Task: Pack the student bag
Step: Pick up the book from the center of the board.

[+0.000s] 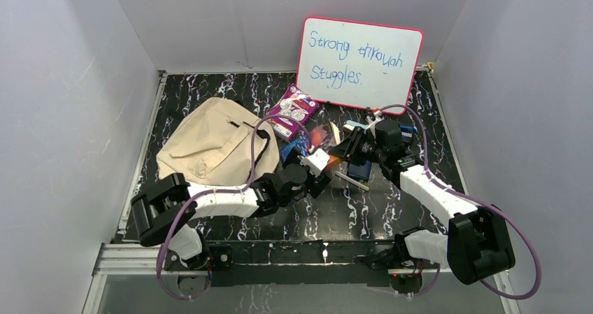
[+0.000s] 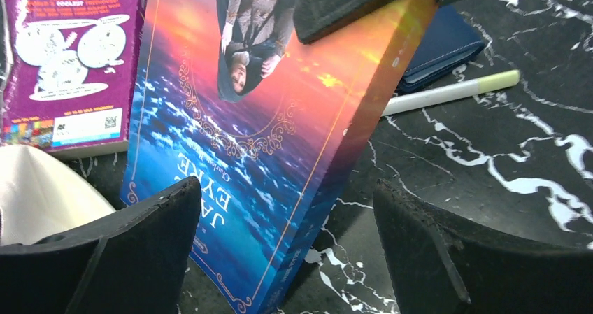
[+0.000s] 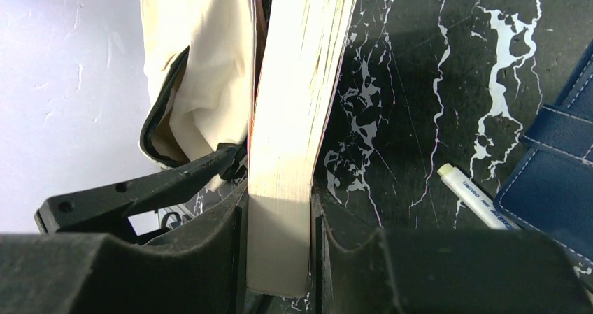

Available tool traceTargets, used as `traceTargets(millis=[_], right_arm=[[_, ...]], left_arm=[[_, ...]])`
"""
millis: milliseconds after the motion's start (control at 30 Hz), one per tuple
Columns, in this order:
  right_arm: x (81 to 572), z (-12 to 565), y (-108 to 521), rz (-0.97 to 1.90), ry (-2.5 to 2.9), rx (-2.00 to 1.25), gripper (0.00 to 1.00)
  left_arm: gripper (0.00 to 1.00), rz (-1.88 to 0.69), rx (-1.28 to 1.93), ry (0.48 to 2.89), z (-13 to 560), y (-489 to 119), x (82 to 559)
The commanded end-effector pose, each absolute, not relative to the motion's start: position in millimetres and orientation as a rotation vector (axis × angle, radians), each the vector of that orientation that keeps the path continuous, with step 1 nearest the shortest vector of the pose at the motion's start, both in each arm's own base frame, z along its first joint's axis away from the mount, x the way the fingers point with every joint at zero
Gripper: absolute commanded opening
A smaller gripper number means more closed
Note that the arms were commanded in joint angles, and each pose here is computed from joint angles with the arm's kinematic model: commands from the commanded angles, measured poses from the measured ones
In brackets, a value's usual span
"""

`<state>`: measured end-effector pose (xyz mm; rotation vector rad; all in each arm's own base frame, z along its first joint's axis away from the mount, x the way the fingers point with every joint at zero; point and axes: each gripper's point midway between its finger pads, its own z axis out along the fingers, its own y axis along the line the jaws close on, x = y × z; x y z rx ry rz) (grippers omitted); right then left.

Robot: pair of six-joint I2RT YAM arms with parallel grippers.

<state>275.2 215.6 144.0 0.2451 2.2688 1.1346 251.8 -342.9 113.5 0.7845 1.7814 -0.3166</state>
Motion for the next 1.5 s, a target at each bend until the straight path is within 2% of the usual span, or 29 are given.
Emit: traceTargets(millis=[0, 200, 367, 533, 600, 633, 733, 867, 967, 1067, 1467], right_arm=[[284, 208, 231, 1.273, 2.106, 0.179, 0.00], [276, 217, 233, 1.320, 2.105, 0.184, 0.00], [269, 221, 233, 1.339, 2.111, 0.185, 0.00], [261, 214, 229, 1.324, 2.142, 0.193, 0.00], [259, 211, 228, 1.317, 2.146, 0.192, 0.00], [258, 212, 227, 1.312, 2.143, 0.190, 0.01], [259, 212, 224, 1.286, 2.149, 0.196, 0.13], [260, 209, 221, 1.243, 2.186, 0.200, 0.52], [261, 208, 217, 1.206, 2.214, 0.222, 0.68], [259, 205, 214, 1.185, 2.243, 0.258, 0.74], [245, 171, 218, 1.256, 2.367, 0.408, 0.81]], left_arm=[[0.89, -0.122, 0.775, 1.665, 131, -340, 270], [0.85, 0.054, 0.799, 1.647, 117, -340, 279], [0.74, 0.156, 0.841, 1.633, 102, -343, 280], [0.50, 0.195, 0.847, 1.626, 98, -346, 280], [0.36, 0.180, 0.847, 1.628, 96, -347, 278], [0.23, 0.175, 0.841, 1.631, 96, -347, 277], [0.01, 0.159, 0.823, 1.636, 96, -343, 274], [0.00, 0.119, 0.805, 1.622, 95, -333, 264], [0.00, 0.085, 0.759, 1.586, 104, -324, 259], [0.00, 0.065, 0.763, 1.571, 100, -318, 255], [0.00, 0.082, 0.785, 1.531, 88, -318, 248]])
